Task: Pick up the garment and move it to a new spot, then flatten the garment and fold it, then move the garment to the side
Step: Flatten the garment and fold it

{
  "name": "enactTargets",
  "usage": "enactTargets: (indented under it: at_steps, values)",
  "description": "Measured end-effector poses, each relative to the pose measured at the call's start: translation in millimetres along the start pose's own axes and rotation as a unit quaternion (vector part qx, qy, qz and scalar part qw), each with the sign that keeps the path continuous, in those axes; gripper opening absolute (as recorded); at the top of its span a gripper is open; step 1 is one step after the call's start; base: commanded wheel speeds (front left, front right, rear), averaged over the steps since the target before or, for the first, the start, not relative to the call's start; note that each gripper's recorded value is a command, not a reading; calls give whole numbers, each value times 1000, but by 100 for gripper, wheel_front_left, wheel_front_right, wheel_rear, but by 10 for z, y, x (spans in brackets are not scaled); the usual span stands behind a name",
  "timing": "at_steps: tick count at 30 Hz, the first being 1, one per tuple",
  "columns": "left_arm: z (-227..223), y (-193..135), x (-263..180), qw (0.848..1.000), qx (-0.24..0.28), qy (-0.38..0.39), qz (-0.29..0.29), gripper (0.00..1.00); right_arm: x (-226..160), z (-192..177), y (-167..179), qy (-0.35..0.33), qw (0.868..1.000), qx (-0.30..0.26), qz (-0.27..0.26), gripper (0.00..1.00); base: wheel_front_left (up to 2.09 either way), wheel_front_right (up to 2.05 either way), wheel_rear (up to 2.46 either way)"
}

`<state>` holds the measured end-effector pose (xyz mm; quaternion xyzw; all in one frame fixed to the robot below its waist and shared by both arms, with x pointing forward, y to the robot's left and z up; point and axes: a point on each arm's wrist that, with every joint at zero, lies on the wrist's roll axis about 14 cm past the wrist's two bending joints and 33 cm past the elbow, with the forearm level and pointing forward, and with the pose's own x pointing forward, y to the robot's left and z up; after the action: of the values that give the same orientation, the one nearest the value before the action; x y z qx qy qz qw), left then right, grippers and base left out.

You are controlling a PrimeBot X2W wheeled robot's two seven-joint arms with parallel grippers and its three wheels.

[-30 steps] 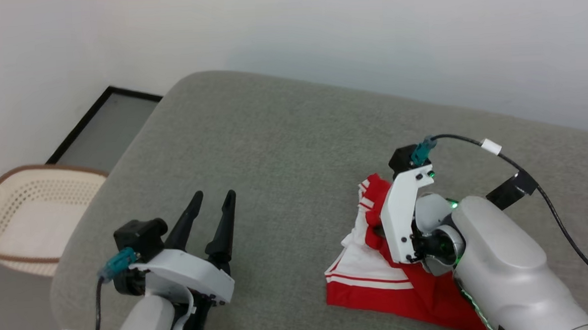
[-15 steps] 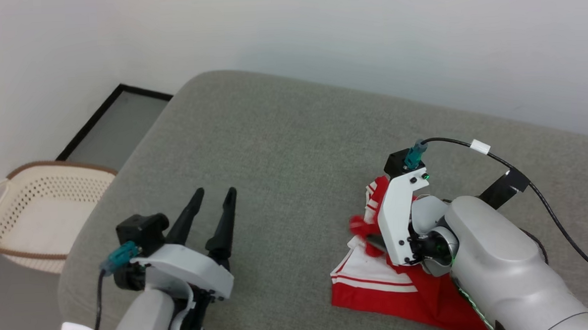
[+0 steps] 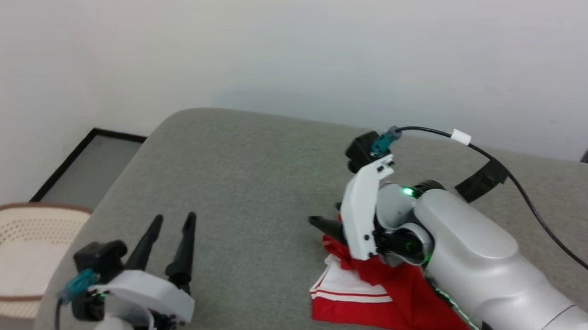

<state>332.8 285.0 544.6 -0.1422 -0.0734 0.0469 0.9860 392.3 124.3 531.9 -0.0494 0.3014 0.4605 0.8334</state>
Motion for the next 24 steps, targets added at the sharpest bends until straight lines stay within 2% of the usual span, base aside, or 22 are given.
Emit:
enactTargets:
  at_steps: [7, 10, 17, 20, 24]
  values:
    - [-12, -30, -47, 1000, 9, 1, -5, 100, -233, 291, 313, -121, 990, -60, 27, 100, 0, 0, 0]
    - [-38, -84, -55, 1000, 12, 1, -8, 100, -403, 297, 215, -177, 980, -92, 11, 100, 0, 0, 0]
    - [-123, -229, -78, 1000, 20, 5, -22, 100, -881, 103, -313, -292, 943, -144, -73, 100, 0, 0, 0]
    - [-170, -326, -90, 999, 21, 8, -31, 100, -1115, -58, -616, -320, 928, -142, -128, 100, 0, 0, 0]
    - [-128, -439, -100, 999, 28, -9, -33, 100, -1433, -323, -926, -347, 911, -92, -201, 100, 0, 0, 0]
